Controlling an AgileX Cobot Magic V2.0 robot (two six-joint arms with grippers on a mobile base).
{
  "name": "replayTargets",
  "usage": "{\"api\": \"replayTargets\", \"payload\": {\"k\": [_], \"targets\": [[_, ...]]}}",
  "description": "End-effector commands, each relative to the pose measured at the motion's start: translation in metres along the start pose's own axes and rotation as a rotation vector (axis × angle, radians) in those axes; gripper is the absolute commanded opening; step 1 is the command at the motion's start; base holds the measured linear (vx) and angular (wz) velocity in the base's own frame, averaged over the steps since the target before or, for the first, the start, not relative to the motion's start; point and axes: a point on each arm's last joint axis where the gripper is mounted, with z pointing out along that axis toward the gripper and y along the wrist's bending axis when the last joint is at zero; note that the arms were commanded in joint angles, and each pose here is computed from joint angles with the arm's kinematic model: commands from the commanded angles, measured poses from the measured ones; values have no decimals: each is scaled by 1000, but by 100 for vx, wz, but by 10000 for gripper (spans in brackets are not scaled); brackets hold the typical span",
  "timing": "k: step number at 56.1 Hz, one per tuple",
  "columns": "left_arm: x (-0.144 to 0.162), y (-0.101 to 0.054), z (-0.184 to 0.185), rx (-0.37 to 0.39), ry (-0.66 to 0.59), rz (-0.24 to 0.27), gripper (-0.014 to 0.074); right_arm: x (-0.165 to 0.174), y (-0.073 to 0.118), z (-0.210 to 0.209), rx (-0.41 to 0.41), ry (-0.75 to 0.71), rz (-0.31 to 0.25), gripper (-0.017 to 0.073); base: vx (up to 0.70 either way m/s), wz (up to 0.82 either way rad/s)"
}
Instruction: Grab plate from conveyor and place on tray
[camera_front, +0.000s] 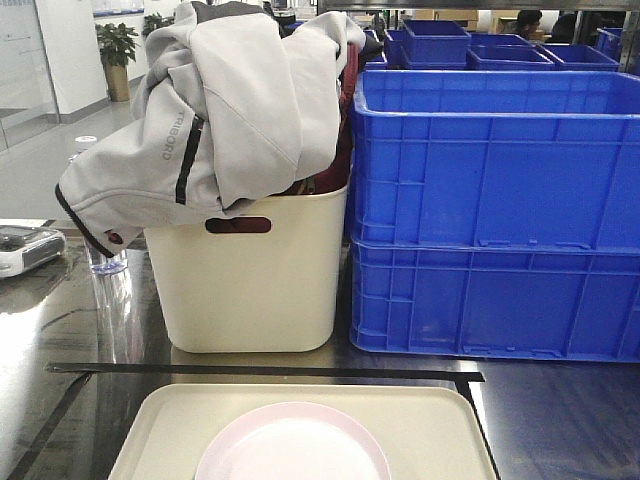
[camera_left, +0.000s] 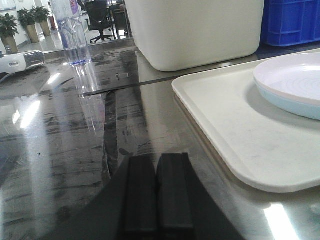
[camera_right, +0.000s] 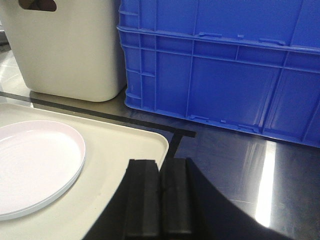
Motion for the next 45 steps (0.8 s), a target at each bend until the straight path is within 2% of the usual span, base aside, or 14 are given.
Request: {"api": "replayTargets", "payload": {"k": [1,7,9,10,11,16,23,29,45], "targets": [[0,1,0,-16,-72,-9,3,-15,-2,-3,18,-103,-2,-9,0,0],[0,1,0,-16,-72,-9,3,-4,-5,-6,57,-121,-45,-9,0,0],[0,1,0,-16,-72,-9,3,6,-6,-7,81,-136,-40,-9,0,0],[0,1,0,-16,-72,-9,3,14,-7,-8,96,-145,-31,-9,0,0],[0,1,0,-16,-72,-9,3,72,-11,-13,194,-210,34,-9,0,0],[0,1,0,-16,-72,-9,3,108,-11,-12,226,-230,35,-9,0,0],[0,1,0,-16,-72,-9,3,141,-8,-12,234,-283,28,-9,0,0],[0,1,0,-16,-72,-9,3,146,-8,-12,233,-247,12,-9,0,0],[0,1,0,-16,-72,-9,3,148,-7,-12,231,-226,14,-9,0,0]]}}
